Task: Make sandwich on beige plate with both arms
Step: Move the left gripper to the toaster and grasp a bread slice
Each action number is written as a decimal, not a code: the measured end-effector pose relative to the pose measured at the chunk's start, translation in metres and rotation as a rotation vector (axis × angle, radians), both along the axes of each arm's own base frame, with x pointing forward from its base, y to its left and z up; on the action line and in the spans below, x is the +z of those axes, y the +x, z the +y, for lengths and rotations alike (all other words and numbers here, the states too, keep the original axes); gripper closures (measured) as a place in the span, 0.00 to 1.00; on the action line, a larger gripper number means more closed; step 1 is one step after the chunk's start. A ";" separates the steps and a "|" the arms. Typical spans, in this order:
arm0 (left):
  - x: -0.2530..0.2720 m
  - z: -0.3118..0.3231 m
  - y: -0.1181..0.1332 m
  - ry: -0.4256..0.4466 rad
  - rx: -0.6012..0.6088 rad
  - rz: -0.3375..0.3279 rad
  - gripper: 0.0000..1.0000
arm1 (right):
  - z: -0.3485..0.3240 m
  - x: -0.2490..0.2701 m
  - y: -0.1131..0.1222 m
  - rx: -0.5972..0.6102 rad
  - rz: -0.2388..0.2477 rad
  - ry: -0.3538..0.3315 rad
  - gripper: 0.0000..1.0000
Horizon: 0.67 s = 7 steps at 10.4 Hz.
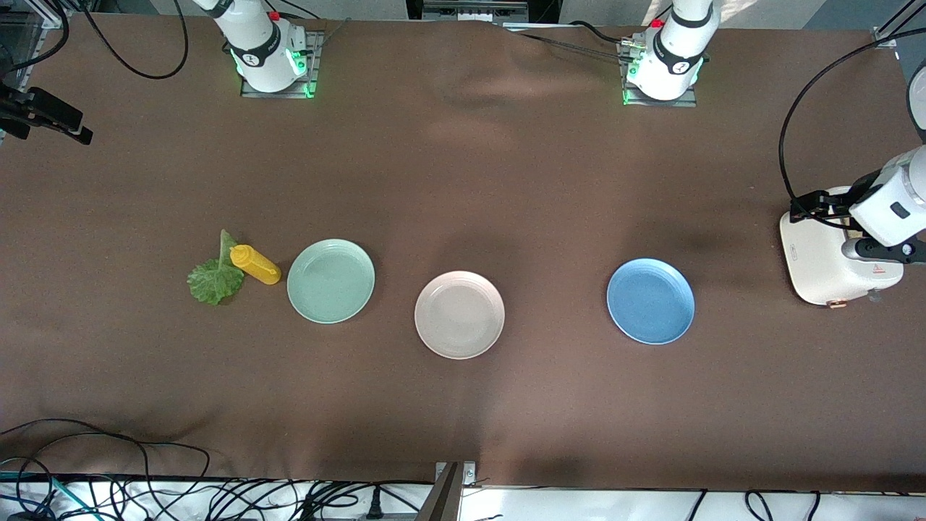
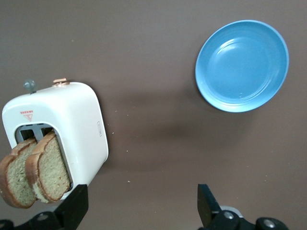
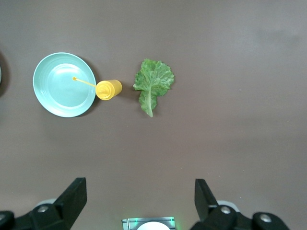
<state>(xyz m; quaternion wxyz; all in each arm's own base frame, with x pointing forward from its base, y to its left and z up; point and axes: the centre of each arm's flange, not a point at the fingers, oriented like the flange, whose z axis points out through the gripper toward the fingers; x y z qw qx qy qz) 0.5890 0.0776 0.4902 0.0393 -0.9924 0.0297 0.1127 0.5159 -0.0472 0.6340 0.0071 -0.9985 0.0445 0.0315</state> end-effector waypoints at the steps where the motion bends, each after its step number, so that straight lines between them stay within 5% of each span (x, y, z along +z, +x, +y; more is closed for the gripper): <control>1: -0.008 0.012 0.000 0.001 0.018 0.015 0.00 | 0.000 0.000 0.000 0.000 0.000 0.000 0.00; 7: -0.053 0.121 -0.010 -0.049 0.038 0.055 0.00 | 0.000 0.000 0.000 0.000 0.000 0.000 0.00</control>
